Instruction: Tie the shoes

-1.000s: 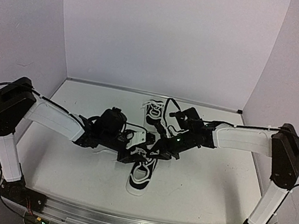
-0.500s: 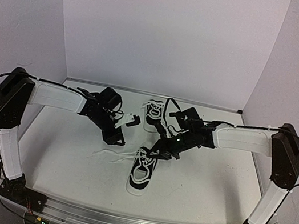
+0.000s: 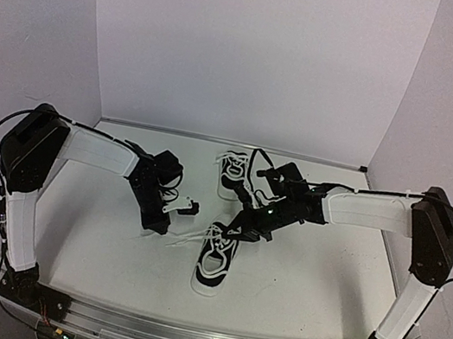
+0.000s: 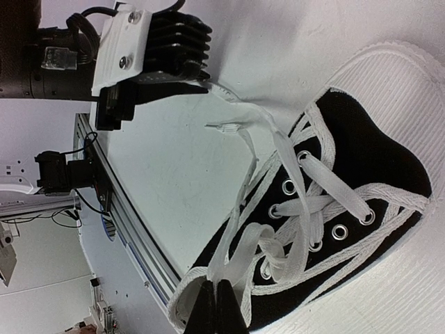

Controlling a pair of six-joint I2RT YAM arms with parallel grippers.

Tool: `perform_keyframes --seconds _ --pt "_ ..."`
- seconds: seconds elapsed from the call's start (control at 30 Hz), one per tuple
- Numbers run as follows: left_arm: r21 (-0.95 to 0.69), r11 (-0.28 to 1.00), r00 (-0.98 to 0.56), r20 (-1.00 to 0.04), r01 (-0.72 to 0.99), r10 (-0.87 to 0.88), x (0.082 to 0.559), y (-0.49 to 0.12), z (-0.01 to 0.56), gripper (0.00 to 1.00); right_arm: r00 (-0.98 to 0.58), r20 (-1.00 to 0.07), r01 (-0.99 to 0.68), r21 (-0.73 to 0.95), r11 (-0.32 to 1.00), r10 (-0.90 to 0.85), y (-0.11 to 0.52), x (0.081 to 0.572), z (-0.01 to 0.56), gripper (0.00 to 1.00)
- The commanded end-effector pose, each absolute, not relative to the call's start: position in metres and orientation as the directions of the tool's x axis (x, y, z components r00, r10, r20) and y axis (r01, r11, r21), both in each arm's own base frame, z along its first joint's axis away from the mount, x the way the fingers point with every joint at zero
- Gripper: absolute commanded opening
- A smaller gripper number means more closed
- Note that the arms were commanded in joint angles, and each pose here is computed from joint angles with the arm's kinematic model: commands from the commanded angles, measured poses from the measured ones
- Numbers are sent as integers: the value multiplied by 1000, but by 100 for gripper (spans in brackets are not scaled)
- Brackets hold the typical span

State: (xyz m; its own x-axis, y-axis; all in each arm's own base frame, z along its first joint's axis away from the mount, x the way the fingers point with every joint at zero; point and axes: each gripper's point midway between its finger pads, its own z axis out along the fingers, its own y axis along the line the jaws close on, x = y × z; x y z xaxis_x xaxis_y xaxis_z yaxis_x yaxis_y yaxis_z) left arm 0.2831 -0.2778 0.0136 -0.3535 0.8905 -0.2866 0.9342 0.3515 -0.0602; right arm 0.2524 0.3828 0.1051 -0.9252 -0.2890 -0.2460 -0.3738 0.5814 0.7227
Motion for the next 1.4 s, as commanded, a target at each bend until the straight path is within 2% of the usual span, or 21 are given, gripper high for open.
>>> perform_keyframes --seconds 0.0,0.2,0.3,0.57,0.77,0.87,1.03,1.13,1.37 --pt "3 352 -325 -377 936 867 291 -286 50 0 -916 -280 -399 713 577 -288 388 259 111 0" --pt "124 311 -178 -601 942 779 270 -322 145 0 -915 -285 -402 709 579 -285 390 262 111 0" --pt "133 259 -113 -650 957 752 244 -333 176 0 -914 -289 -403 707 581 -283 390 263 111 0" --pt "25 98 -58 -650 995 757 164 -339 203 0 -913 -304 -407 699 588 -272 392 270 113 0" --pt "-39 -56 21 -598 998 801 107 -351 204 0 -912 -322 -409 697 589 -253 389 279 120 0" --pt "-28 -117 78 -582 993 809 93 -364 199 0 -911 -327 -411 697 587 -249 387 282 121 0" --pt "-5 -310 221 -692 951 688 65 -422 207 0 -909 -319 -417 702 577 -268 388 280 117 0" --pt "-2 -403 279 -717 915 639 58 -451 200 0 -902 -330 -432 704 563 -279 389 278 120 0" --pt "-57 -461 306 -675 886 672 64 -471 156 0 -891 -358 -453 698 554 -278 383 279 129 0"
